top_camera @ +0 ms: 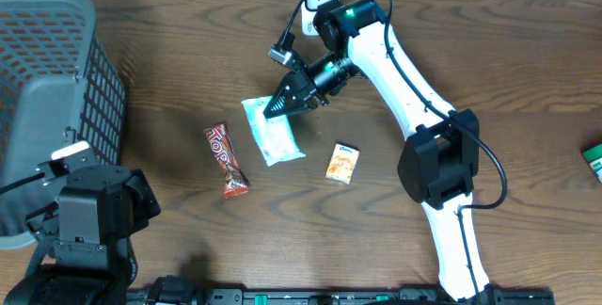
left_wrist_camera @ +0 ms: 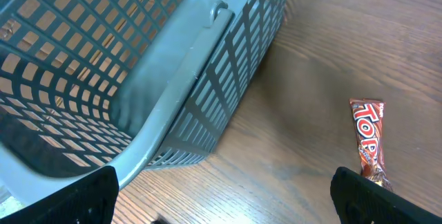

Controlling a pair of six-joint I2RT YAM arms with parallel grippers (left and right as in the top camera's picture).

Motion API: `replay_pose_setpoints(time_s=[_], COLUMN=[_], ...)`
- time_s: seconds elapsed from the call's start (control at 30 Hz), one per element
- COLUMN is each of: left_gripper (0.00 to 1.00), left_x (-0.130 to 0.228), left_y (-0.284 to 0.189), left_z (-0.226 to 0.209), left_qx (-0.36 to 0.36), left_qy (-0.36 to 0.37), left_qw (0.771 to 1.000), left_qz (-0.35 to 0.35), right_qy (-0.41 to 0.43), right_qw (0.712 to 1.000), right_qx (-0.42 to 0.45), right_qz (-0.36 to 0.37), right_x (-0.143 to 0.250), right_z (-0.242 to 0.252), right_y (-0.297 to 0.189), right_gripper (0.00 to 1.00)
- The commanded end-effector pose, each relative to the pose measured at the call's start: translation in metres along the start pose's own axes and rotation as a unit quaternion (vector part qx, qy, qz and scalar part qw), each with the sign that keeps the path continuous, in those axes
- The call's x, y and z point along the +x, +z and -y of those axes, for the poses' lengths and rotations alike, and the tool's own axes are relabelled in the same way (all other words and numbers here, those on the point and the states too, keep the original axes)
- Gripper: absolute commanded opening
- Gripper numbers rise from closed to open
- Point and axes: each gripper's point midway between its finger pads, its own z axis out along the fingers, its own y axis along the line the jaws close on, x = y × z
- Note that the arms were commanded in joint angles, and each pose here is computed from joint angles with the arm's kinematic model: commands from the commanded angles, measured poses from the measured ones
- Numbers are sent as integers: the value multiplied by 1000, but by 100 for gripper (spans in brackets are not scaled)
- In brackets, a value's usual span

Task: Scan the item barcode
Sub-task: 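Lift the wipes pack and swing it up toward the scanner, then hold the wipes pack under the scanner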

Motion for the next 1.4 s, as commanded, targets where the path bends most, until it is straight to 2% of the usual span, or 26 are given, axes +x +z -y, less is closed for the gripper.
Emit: replay_pose_setpoints(time_s=[0.0,0.33,0.53,0.63,0.73,0.83,1.0,1.17,1.37], left_gripper=[98,98,98,98,98,98,98,98,98], left_x=[0,-1,-1,0,0,-1,0,0,-1], left_y=[0,0,0,0,0,0,0,0,0], left_z=[-2,-2,-2,-2,-2,-2,-2,-2,-2], left_qx=[-6,-6,-6,-6,-6,-6,-6,-6,-6], left_qy=[4,4,4,4,4,4,4,4,4], left_qw=[1000,1000,1000,1000,1000,1000,1000,1000,1000], left_qz=[1,2,2,1,1,2,1,1,2], right_qy=[23,28,18,-8,4,35,20,-41,-194], right_qw=[995,993,996,1000,992,958,870,824,757], right_qx=[-93,-113,-88,-21,122,283,481,538,579], right_qz=[20,24,24,21,21,42,100,172,234], right_x=[-6,-8,-8,-11,-16,-24,-50,-93,-155], right_z=[-36,-42,-33,-10,39,91,139,140,116], right_y=[-7,-9,-9,-6,-12,-33,-81,-107,-134], right_gripper=[1,1,1,1,1,1,1,1,1])
